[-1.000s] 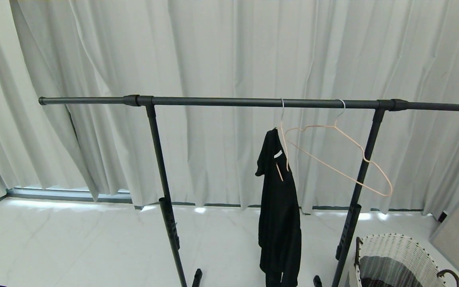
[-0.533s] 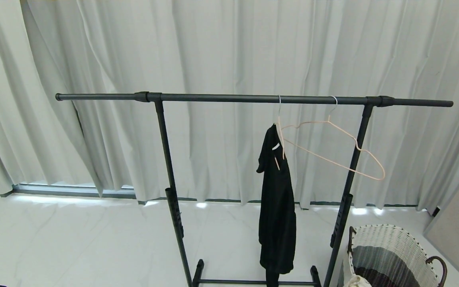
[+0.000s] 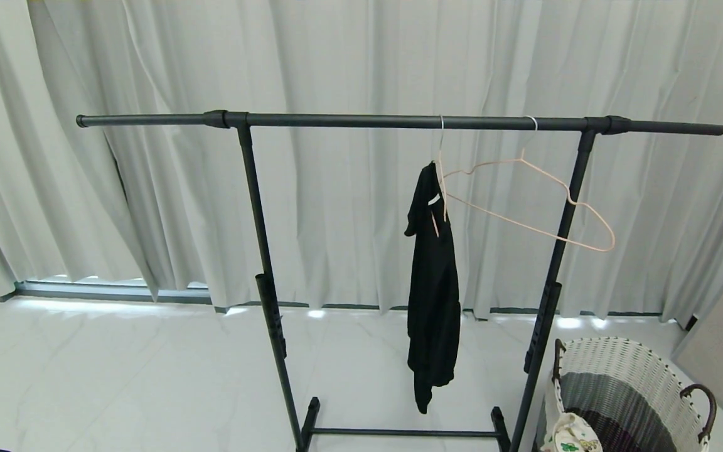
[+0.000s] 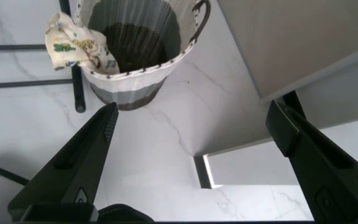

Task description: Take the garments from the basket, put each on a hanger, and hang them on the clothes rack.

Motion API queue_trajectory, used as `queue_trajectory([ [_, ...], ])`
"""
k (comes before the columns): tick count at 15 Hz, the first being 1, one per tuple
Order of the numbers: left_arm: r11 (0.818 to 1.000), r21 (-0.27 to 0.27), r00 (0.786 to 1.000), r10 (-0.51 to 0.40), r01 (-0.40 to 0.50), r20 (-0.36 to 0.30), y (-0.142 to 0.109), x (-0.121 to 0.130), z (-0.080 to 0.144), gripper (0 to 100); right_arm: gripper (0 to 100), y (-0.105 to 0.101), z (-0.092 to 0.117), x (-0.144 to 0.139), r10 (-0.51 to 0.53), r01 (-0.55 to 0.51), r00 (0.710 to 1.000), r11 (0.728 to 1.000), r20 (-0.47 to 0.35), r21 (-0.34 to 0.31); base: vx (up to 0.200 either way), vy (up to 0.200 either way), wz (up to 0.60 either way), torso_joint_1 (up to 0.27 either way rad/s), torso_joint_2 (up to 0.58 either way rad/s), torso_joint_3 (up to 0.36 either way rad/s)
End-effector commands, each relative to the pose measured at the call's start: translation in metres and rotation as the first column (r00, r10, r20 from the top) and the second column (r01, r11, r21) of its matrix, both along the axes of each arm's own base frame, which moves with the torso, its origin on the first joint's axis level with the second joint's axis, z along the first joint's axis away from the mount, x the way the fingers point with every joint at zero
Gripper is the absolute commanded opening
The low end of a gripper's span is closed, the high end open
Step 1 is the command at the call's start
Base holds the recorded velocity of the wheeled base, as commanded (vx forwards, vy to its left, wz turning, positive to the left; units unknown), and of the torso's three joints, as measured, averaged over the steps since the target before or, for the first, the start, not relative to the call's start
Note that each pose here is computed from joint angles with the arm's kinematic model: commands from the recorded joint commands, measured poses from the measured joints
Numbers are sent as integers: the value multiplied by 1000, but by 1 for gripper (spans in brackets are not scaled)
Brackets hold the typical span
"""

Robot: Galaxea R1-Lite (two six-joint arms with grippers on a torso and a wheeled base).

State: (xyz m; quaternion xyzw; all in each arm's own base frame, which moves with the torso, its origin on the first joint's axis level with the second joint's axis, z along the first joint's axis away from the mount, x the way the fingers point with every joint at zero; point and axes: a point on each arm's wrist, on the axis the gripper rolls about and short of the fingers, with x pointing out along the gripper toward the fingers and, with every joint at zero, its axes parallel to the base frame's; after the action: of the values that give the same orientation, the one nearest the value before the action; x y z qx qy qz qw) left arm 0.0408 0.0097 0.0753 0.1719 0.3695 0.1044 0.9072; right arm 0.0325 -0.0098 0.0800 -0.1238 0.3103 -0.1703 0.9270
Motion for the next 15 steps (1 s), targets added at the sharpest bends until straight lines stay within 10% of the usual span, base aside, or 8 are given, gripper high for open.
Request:
queue_trajectory([
  [1,1000,0,1000,1,-1,0,0,0,0,100,100,0,0,0,1,-1,1000,1000,-4,0,0,0,0,-207,491,286],
  [15,1000,1,1000,2,-2,1,0,0,0,100,100,0,0,0,1,-1,1000,1000,-4,0,0,0,0,-157,461,298],
])
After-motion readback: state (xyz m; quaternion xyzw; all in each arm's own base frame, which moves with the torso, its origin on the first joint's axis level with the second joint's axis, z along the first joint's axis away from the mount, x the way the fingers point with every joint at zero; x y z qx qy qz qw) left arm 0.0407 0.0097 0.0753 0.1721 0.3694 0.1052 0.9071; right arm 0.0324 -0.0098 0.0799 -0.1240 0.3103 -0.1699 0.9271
